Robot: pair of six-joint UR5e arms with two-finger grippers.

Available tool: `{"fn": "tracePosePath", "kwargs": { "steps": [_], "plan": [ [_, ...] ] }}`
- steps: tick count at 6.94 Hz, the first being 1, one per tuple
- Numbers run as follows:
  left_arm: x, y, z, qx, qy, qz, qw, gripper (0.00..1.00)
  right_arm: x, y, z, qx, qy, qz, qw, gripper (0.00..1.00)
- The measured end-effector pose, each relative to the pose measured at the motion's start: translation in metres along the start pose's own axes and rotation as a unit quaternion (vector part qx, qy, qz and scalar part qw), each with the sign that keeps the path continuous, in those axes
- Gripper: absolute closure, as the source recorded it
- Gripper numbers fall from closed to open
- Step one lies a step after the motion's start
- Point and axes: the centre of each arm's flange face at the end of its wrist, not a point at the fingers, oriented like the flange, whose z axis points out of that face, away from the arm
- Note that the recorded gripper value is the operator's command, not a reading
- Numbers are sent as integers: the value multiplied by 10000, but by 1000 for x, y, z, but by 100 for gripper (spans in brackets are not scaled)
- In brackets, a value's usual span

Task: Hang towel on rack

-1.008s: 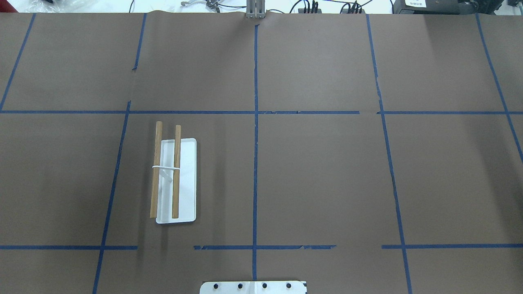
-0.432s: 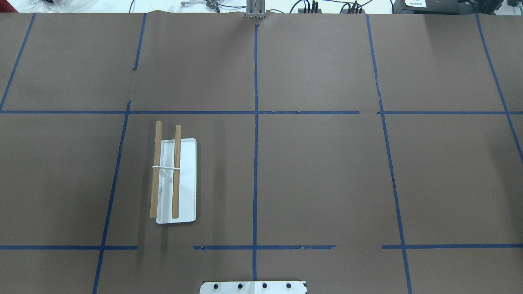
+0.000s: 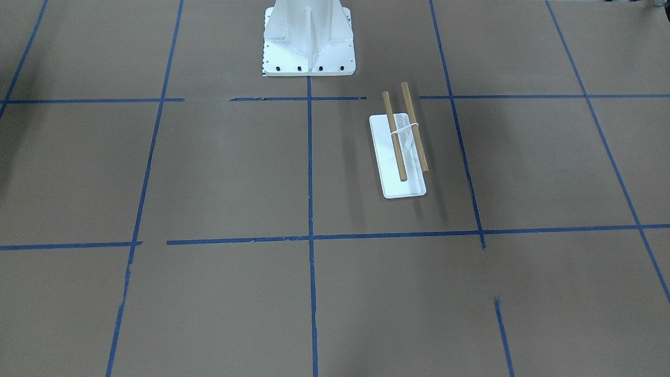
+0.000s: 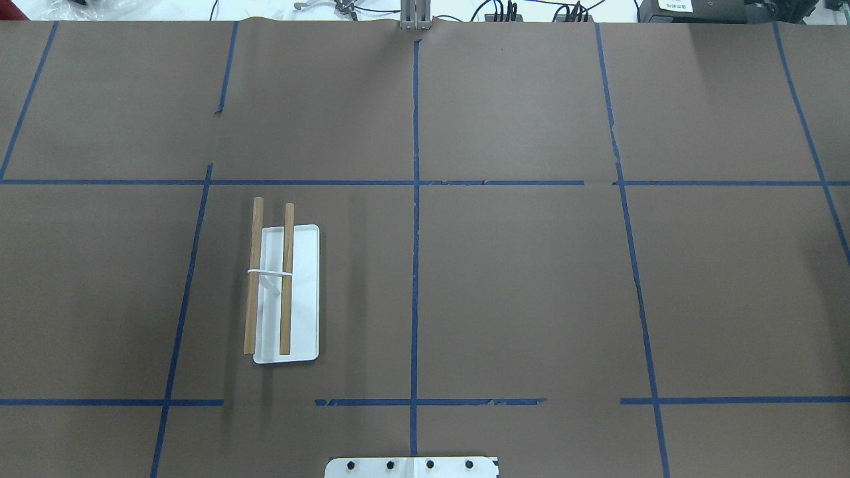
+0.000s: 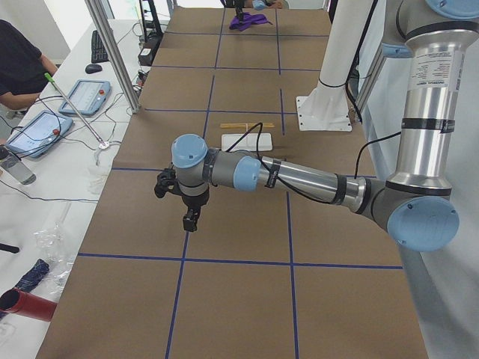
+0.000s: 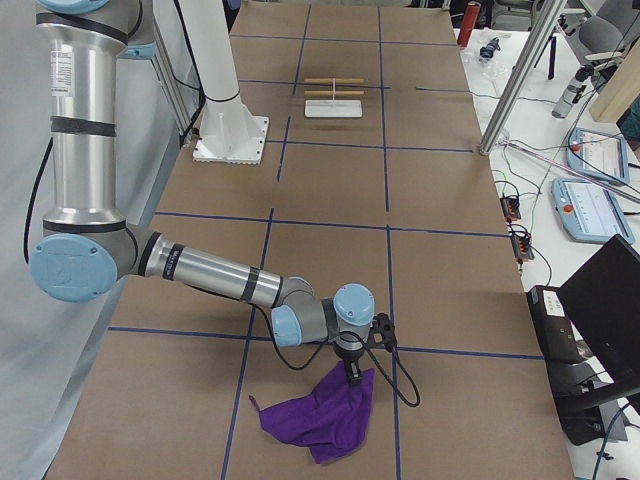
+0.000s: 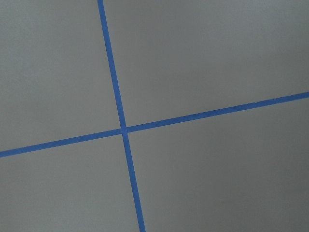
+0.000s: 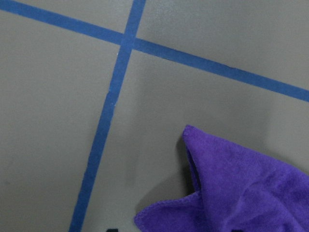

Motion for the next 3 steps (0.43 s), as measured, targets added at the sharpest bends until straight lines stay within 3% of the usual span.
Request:
{"fn": "tracePosePath", "kwargs": {
  "steps": [3],
  "plan": [
    [0,0,0,5,1,5,10000,0,7,-23,14,-91,16,60,9999,31]
  ]
}}
